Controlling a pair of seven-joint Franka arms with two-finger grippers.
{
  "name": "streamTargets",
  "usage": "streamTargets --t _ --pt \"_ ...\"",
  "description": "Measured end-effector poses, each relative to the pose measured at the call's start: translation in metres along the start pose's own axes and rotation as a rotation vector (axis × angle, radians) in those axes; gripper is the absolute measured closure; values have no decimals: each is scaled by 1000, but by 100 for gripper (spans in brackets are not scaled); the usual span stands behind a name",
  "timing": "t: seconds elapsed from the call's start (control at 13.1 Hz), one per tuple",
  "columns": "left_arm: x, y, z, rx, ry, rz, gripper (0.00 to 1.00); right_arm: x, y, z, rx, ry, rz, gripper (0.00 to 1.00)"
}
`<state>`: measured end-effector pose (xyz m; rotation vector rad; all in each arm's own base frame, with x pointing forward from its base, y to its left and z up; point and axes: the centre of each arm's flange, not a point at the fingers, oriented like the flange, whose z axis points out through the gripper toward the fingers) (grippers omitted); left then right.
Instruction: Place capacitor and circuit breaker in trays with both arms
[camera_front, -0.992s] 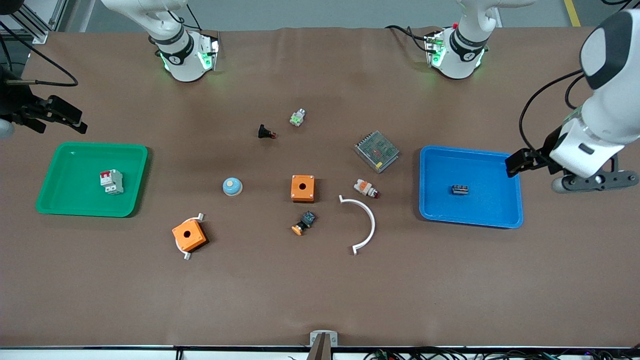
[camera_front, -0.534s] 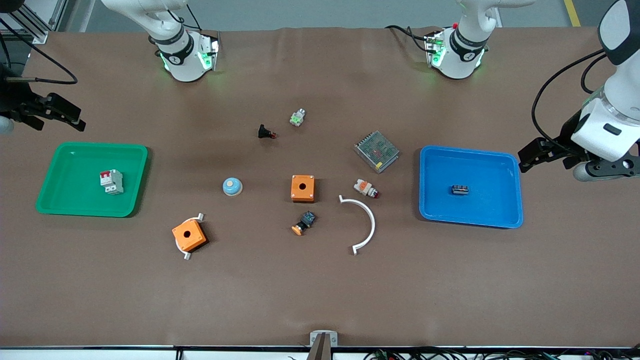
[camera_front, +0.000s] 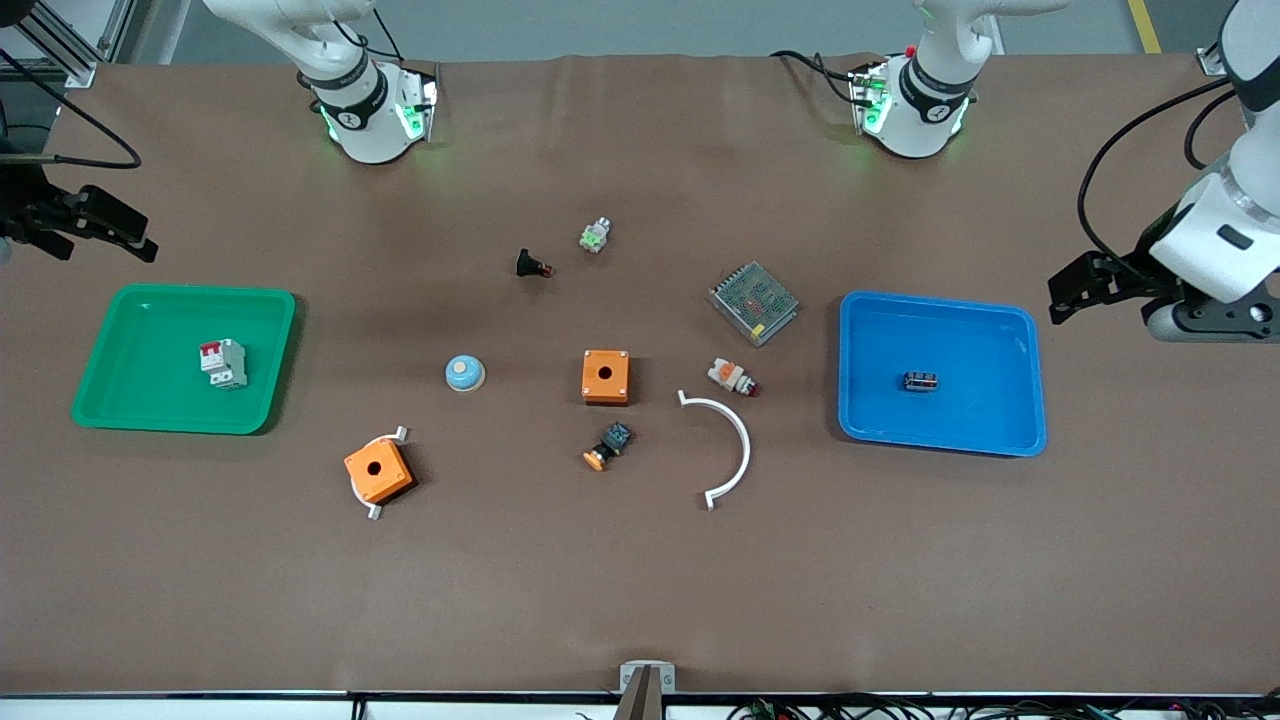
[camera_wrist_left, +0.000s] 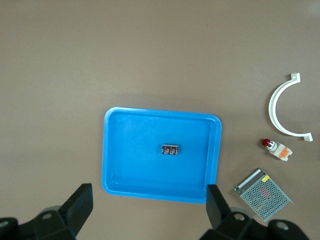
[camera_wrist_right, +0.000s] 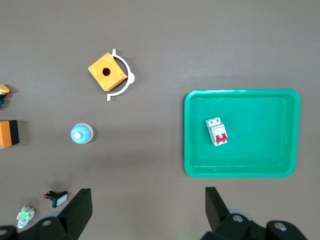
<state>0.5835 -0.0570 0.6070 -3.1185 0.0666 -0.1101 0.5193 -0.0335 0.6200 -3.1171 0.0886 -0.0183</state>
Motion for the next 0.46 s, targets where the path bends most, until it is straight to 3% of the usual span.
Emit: streamTargets --t 0.46 --pt "2 -2 -13 -1 27 0 0 0 -1 0 0 0 -2 0"
